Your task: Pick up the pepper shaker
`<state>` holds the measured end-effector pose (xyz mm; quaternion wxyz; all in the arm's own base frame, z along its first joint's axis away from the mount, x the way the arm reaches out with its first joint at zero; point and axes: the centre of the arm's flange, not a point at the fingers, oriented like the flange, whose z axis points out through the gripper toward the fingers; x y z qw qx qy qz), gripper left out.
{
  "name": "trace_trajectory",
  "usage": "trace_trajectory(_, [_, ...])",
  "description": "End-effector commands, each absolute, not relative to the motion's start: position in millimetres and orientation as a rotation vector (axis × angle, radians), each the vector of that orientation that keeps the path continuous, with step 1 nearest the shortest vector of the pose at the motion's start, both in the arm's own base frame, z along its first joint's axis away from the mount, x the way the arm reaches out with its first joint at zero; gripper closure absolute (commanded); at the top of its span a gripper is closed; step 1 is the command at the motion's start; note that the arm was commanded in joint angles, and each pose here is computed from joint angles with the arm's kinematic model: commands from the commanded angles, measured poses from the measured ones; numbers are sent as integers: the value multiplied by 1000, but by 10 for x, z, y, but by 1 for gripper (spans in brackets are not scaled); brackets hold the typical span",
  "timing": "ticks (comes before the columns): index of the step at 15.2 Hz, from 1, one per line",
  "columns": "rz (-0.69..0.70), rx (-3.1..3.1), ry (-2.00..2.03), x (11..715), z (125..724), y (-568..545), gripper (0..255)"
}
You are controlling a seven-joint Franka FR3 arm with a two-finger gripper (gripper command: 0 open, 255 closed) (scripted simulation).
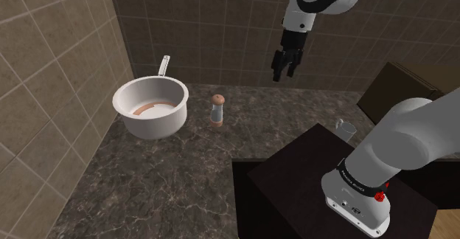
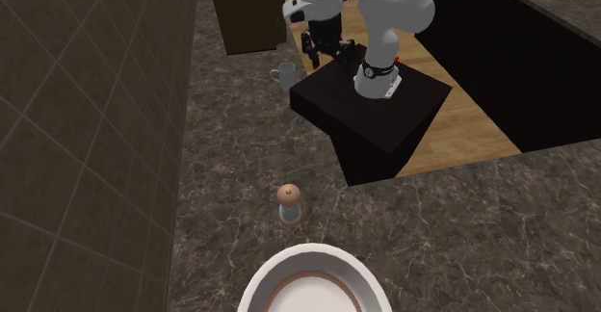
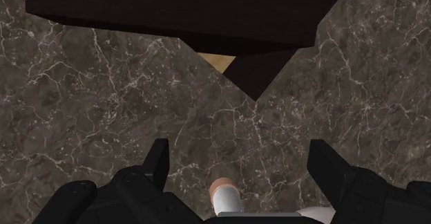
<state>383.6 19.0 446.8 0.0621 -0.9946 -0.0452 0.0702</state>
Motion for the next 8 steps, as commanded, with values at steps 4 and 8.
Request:
trace_trajectory(4, [175, -3010, -151, 4263, 4034, 377, 0])
trace_trajectory(8, [147, -3012, -162, 4616, 3698, 515, 0])
